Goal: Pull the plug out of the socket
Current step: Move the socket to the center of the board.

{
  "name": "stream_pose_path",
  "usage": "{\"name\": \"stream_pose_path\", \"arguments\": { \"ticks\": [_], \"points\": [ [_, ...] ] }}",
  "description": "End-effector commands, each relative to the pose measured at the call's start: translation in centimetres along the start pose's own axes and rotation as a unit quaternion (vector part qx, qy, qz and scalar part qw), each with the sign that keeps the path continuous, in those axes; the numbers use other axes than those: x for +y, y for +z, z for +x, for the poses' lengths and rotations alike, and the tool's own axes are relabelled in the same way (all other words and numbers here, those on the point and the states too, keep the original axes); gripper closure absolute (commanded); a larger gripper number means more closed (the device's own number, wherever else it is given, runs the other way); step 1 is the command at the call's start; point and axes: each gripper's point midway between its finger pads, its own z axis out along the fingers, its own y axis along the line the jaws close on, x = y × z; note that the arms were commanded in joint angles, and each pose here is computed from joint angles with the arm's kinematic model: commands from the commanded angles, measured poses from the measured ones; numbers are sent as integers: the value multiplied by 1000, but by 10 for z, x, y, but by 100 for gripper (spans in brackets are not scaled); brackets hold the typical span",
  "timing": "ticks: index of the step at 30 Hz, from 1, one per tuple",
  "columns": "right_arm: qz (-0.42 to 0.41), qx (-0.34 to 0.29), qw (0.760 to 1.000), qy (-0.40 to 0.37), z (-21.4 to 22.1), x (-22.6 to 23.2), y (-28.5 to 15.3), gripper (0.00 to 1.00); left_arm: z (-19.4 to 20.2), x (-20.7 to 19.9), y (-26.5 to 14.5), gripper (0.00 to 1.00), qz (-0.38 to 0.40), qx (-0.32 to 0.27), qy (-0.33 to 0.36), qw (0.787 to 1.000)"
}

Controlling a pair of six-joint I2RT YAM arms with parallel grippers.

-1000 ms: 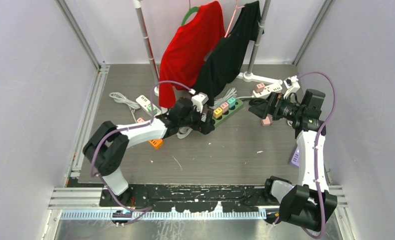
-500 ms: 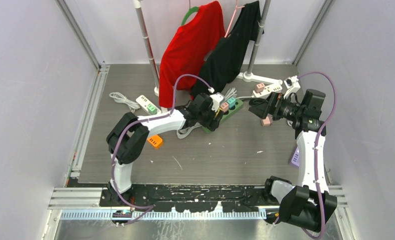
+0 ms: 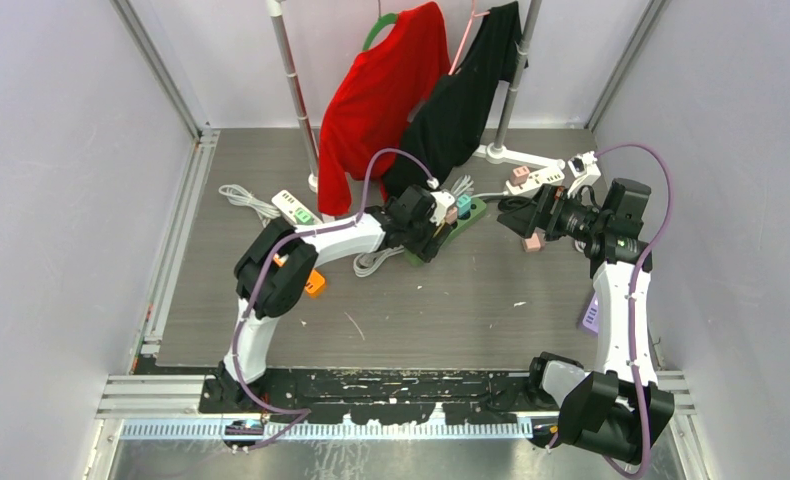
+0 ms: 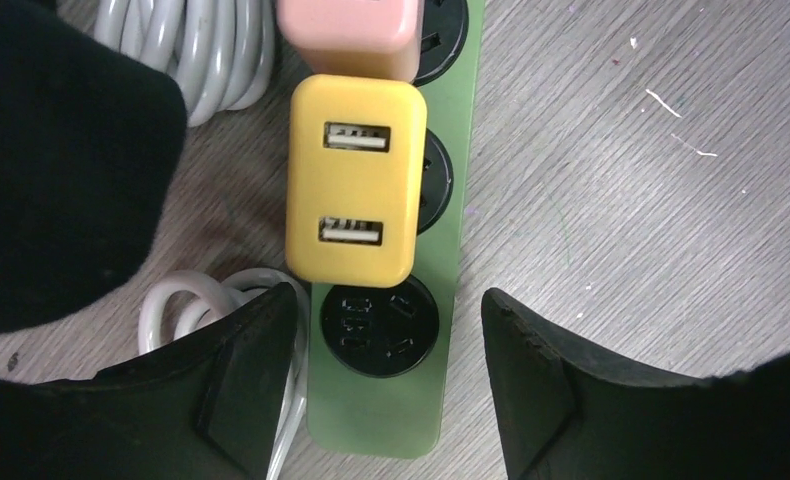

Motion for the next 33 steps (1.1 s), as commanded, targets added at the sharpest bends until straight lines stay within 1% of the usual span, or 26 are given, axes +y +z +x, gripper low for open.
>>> {"name": "stream_pose_path", "arguments": {
  "ticks": [1,4,9,10,14,15,17,19,23,25,29,33],
  "points": [
    [-9,-18,999,-31,-15,9,-4,0,-18,2,0,32,-3,-15,19,1000],
    [-9,-18,999,-32,-15,9,-4,0,-16,0,3,33,0,-13,19,1000],
    [-10,-18,999,-31,-15,10,-4,0,-14,0,5,43,3,-11,21,1000],
    [-11,-17,999,-31,-15,10,-4,0,-14,-1,5,49,5,-12,20,1000],
    [-11,-18,999,-33,-15,10,-4,0,-18,-7,-5,84,16,-18,19,1000],
    [-10,-17,999,-33,-15,10,-4,0,-19,-9,-9,90,16,-20,21,999],
    [-10,-16,999,-36,-14,10,-4,0,-18,-16,-20,95,16,-25,35,999],
    [-9,-15,999,-39,-14,9,-4,0,-14,-24,-35,98,19,-31,54,998],
    [-8,-9,999,-42,-10,8,-5,0,21,-49,-65,99,48,-36,107,992],
    [-13,-7,999,-43,-9,10,-5,0,38,-62,-77,99,70,-48,128,988],
    [-29,-1,998,-49,-5,14,-5,0,75,-91,-102,100,137,-59,149,978],
    [-58,15,996,-68,4,19,-6,0,107,-102,-118,98,156,-55,161,973]
  ]
}}
